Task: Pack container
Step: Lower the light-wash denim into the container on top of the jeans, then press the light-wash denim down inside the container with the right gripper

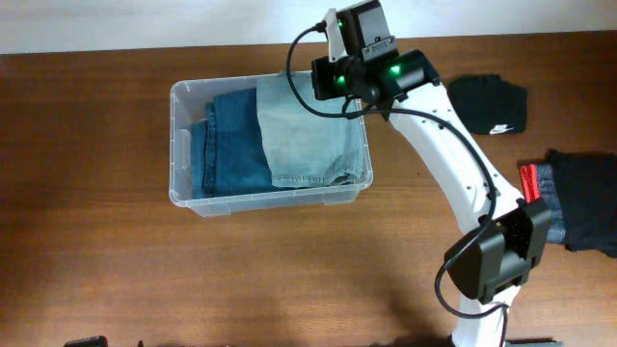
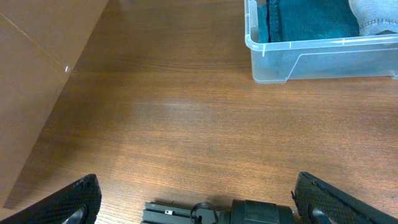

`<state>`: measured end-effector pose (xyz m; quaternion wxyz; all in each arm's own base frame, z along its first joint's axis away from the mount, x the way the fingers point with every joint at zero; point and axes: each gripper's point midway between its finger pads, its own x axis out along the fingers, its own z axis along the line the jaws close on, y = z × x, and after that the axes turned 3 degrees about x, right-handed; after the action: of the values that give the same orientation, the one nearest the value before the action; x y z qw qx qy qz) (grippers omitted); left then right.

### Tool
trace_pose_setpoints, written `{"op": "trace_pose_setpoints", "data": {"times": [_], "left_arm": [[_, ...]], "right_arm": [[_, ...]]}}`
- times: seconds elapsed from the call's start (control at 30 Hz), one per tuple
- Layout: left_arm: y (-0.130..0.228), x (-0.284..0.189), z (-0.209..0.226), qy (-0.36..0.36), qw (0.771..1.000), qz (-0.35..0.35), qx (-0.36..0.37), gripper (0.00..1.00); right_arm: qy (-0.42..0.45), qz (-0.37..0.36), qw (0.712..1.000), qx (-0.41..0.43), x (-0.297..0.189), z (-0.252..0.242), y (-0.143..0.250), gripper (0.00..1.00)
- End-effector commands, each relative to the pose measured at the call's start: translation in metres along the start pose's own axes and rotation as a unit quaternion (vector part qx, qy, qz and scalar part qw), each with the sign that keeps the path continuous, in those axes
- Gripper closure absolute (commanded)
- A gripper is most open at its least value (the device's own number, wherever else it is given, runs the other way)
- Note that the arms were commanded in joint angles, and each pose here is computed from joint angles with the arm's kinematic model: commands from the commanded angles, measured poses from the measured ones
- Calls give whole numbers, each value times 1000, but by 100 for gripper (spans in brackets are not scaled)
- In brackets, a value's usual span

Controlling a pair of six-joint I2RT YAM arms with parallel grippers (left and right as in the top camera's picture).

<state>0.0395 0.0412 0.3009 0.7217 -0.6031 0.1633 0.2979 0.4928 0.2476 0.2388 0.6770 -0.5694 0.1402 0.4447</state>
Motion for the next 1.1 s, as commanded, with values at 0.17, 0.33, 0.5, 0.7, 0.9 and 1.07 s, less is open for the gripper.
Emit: {"op": "trace_pose_setpoints", "data": {"times": [0.17,0.33,0.5,0.7,0.9,1.07], "left_arm": [[1,0,3,-7,1000,0,2,1],[1,0,3,-7,1000,0,2,0],[1,0,3,-7,1000,0,2,1],[1,0,3,-7,1000,0,2,1],[1,0,3,-7,1000,0,2,1],[1,0,3,-7,1000,0,2,1]], "right_arm": [[-23,32,999,-20,57,30,29,92],[-15,58,998,-23,91,26,51,93],[11,103,995,-16,126,6,85,96],[26,131,991,-15,134,-3,102,96],[30,74,997,-24,90,7,54,96],[34,36,998,-29,36,21,21,96]]}}
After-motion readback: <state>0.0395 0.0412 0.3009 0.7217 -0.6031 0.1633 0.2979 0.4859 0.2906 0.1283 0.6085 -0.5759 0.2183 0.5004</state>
